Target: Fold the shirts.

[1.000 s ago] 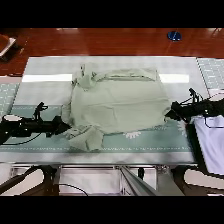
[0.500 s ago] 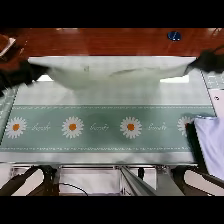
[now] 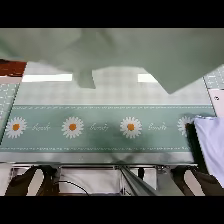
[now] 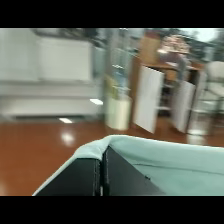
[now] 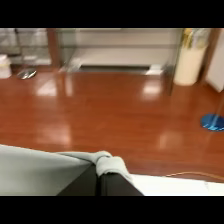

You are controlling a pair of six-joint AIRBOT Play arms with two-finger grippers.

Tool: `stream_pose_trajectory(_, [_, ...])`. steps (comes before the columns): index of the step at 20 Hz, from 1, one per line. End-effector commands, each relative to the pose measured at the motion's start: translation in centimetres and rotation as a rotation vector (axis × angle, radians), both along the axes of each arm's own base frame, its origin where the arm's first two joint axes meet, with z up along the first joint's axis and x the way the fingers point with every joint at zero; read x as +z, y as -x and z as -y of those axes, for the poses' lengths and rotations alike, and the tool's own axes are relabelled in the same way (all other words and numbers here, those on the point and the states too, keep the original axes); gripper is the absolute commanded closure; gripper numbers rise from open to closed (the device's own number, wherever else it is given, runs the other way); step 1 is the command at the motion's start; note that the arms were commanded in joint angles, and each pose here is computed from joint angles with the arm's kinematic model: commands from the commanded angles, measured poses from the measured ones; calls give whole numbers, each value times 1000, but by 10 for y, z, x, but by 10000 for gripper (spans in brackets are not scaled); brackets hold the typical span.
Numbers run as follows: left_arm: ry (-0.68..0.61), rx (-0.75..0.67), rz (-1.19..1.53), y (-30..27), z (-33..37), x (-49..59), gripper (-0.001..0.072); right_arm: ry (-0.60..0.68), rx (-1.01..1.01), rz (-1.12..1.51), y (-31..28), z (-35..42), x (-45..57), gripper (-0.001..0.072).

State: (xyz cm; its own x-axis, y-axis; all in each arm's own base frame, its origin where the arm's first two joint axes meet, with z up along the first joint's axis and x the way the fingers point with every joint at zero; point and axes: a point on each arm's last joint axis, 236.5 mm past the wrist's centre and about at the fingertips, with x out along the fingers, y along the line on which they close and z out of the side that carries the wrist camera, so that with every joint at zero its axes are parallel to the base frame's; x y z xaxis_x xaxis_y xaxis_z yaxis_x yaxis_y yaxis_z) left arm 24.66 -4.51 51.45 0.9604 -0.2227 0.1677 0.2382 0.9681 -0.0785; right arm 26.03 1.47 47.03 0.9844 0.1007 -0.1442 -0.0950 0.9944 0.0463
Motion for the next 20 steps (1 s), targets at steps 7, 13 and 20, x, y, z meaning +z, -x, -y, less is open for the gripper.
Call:
stream_pose_trajectory(7, [-190, 174, -41, 102, -22, -30, 692, 47, -78, -70, 101, -13, -21, 693])
stream_pose_trajectory(13, [-228, 69, -429, -9, -8, -174, 692, -125, 106, -395, 19, -28, -153, 693])
stream_pose_trajectory(20, [-32, -2, -764, -175, 33, -357, 691, -322, 221, -680, -101, -27, -317, 693])
